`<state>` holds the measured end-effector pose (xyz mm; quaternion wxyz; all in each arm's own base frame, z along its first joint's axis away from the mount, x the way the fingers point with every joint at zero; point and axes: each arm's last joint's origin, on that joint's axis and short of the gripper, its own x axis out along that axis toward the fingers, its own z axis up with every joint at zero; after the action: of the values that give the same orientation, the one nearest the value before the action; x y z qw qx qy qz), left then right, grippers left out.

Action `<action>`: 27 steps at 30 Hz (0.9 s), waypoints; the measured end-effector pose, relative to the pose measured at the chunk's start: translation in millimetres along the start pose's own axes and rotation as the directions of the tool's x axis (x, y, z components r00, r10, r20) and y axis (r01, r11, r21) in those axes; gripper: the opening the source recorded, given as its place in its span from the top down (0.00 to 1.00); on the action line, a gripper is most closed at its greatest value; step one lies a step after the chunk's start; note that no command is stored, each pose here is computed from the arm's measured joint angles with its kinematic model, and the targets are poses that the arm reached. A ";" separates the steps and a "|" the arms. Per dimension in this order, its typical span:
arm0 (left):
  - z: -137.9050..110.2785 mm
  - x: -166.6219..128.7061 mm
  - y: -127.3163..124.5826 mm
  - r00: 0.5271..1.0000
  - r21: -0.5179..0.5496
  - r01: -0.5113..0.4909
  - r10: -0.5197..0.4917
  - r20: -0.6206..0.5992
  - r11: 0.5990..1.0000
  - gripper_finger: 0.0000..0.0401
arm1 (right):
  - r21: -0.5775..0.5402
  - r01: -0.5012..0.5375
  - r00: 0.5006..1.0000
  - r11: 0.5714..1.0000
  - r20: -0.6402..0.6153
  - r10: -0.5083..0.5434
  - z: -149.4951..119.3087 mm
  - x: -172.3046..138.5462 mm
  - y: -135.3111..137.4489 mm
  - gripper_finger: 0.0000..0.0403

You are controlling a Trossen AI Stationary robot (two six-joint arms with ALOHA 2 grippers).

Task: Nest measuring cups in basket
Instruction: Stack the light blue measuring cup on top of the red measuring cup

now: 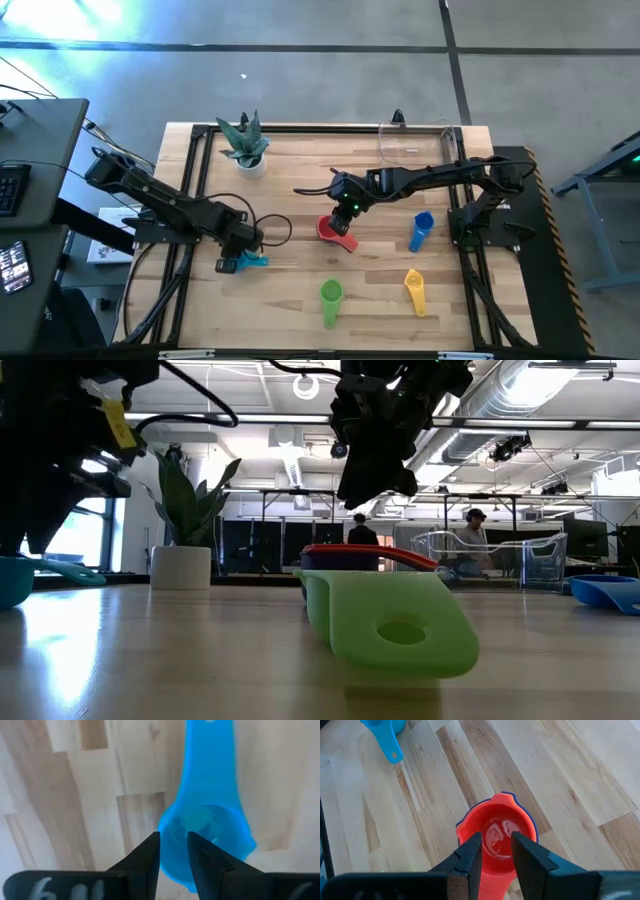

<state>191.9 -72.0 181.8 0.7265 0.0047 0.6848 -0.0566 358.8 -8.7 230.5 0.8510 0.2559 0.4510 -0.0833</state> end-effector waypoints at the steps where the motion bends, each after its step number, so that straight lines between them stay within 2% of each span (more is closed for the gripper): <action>1: 0.4 1.8 0.4 1.000 -0.007 -0.016 0.016 -0.008 1.000 0.78 | 0.000 0.000 1.000 1.000 0.000 0.000 0.0 0.0 0.0 0.76; 8: 2.5 7.5 0.9 0.998 -0.037 -0.047 0.046 -0.030 0.998 0.78 | 0.003 0.000 1.000 1.000 -0.001 0.000 -0.1 0.2 0.1 0.76; 18: 5.8 18.7 0.7 0.995 0.005 -0.061 0.061 -0.082 0.998 0.79 | 0.003 0.000 1.000 1.000 -0.001 0.000 -0.2 0.2 0.2 0.76; 21: 6.6 22.2 0.6 0.993 0.007 -0.065 0.066 -0.098 0.998 0.84 | 0.003 0.000 1.000 1.000 -0.002 0.000 -0.3 0.2 0.1 0.76; 25: 7.7 25.9 0.5 0.991 0.016 -0.067 0.068 -0.113 0.998 0.97 | 0.008 -0.006 1.000 1.000 -0.006 0.006 -0.5 0.2 0.3 0.76; 27: 8.3 26.3 0.3 0.992 0.017 -0.064 0.066 -0.112 0.998 0.98 | 0.021 -0.007 1.000 1.000 -0.007 0.007 -0.5 0.2 0.3 0.76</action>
<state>201.7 -74.4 156.2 0.6884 0.0350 0.7236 -0.0370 358.6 -8.2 230.2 0.8468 0.2669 0.4523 -0.0841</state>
